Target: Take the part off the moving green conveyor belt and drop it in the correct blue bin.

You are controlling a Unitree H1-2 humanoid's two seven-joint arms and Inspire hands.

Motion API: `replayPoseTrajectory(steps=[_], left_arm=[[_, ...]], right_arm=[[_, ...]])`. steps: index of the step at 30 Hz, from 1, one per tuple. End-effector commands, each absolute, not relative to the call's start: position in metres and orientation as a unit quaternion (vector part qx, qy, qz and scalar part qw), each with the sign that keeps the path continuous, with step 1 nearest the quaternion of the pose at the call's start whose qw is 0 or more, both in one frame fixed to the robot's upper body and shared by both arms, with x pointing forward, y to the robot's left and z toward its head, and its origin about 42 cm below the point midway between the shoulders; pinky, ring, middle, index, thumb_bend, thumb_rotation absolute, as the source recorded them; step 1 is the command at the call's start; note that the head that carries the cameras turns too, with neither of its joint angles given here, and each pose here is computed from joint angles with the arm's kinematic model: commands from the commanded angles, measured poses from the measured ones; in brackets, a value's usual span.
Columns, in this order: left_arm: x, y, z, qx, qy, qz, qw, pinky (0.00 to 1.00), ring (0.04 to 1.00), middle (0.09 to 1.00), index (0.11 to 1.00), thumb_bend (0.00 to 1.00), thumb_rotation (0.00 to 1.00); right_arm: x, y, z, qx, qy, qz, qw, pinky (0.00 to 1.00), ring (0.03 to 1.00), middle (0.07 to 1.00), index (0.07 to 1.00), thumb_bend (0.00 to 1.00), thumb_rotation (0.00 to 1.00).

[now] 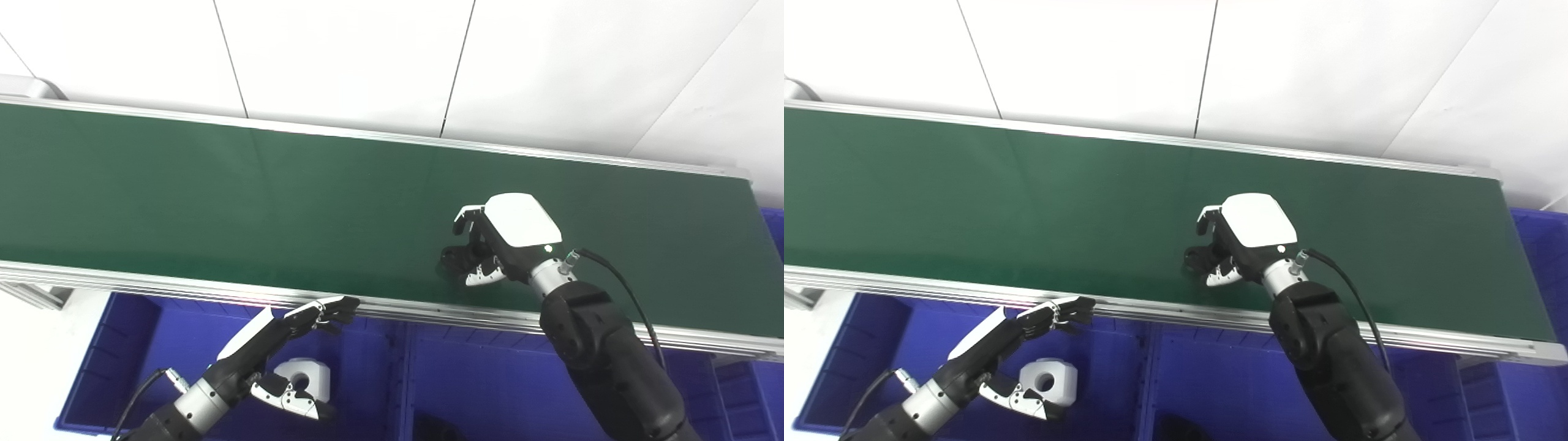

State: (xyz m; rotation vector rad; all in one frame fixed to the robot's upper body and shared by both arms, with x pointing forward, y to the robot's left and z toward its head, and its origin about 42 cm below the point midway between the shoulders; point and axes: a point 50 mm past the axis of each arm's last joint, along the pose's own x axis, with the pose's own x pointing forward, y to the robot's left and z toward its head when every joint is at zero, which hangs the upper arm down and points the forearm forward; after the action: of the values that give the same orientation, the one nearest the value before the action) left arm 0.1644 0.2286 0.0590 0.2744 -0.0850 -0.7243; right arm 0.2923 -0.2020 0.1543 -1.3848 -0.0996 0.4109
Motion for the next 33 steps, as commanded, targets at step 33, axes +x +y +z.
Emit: replayPoseTrajectory(steps=[33], left_arm=[[0.165, 0.205, 0.089, 0.133, -0.067, -0.349, 0.925, 0.7, 0.784, 0.839, 0.857, 0.72, 0.21]], right_arm=[[0.117, -0.182, 0.16, -0.505, 0.017, 0.194, 0.841, 0.15, 0.419, 0.49, 0.487, 0.52, 0.0]])
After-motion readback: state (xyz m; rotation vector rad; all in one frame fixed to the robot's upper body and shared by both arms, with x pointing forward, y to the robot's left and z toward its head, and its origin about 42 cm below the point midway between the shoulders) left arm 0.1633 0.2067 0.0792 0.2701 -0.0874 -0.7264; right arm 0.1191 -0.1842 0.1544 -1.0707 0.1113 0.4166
